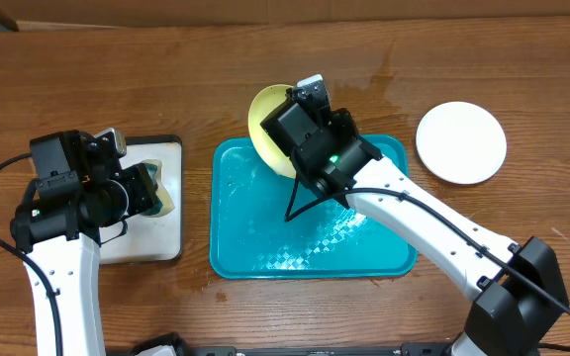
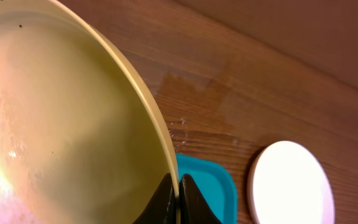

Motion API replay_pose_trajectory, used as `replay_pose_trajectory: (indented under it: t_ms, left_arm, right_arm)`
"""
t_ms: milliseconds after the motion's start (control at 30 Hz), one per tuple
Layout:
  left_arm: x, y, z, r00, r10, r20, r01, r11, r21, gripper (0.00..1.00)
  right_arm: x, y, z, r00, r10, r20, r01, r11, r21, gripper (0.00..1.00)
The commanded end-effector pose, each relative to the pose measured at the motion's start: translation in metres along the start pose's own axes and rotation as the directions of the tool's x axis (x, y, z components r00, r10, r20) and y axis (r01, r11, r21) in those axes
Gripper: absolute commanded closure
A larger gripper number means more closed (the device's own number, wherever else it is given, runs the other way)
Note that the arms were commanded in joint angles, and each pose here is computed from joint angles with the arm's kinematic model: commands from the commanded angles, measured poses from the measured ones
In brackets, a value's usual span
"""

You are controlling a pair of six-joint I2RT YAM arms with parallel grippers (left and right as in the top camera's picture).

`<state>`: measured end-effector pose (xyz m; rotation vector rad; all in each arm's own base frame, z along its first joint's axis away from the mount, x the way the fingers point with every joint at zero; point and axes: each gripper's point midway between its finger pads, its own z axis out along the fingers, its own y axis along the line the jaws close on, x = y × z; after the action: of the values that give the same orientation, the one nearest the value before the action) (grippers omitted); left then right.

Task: Clean dirty plates on tray and stack at the side

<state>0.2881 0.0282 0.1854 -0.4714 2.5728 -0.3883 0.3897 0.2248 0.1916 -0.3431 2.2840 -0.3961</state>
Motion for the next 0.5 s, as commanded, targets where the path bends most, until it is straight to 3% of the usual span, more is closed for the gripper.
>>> replay_pose_trajectory:
  t_ms: [0, 467]
  left_arm:
    - [0.0, 0.003, 0.001, 1.0, 0.014, -0.005, -0.014, 1.0, -0.01, 0.96]
    - [0.0, 0.005, 0.001, 1.0, 0.013, -0.005, -0.013, 1.0, -0.025, 0.96]
  right_arm:
    - [-0.017, -0.003, -0.013, 0.997, -0.01, 0.077, 0.004, 0.997, 0.078, 0.96]
    - [-0.049, 0.023, -0.077, 0.939, -0.095, 0.331, 0.001, 0.962, 0.274, 0.96]
